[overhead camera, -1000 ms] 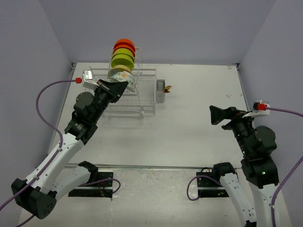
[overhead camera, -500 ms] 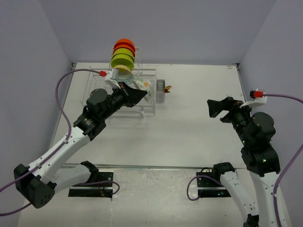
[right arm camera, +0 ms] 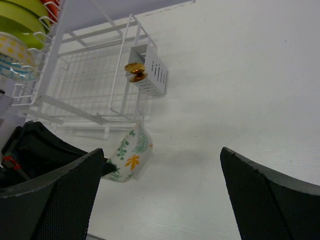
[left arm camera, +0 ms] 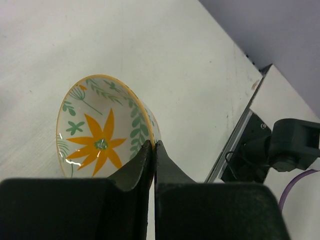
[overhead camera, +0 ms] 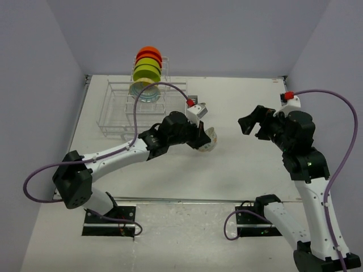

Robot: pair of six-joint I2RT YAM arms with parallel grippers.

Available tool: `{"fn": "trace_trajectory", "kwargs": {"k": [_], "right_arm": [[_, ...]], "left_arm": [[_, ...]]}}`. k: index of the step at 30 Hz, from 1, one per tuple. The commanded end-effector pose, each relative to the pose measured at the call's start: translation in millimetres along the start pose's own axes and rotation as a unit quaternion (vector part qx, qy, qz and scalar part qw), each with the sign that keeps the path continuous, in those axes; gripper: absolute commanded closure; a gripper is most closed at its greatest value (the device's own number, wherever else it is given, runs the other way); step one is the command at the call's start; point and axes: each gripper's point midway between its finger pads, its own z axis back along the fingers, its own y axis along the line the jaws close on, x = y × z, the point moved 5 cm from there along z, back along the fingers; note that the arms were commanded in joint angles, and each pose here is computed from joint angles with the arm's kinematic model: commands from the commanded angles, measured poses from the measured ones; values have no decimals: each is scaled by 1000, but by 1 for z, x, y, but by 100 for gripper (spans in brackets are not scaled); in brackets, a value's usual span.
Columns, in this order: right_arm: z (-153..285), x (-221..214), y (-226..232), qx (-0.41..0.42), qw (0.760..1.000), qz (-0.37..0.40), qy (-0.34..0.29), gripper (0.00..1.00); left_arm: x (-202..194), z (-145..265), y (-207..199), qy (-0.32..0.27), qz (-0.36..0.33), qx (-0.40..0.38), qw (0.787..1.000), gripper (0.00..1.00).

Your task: Unload the bowls from the dish rack

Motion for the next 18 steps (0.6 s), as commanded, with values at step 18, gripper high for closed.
{"fn": "trace_trajectory", "kwargs": {"k": [18], "right_arm": [[-66, -64, -23, -25, 981, -23, 190, 7]], "left_arm": [[9, -38, -49, -49, -251, -74, 964, 100]]}}
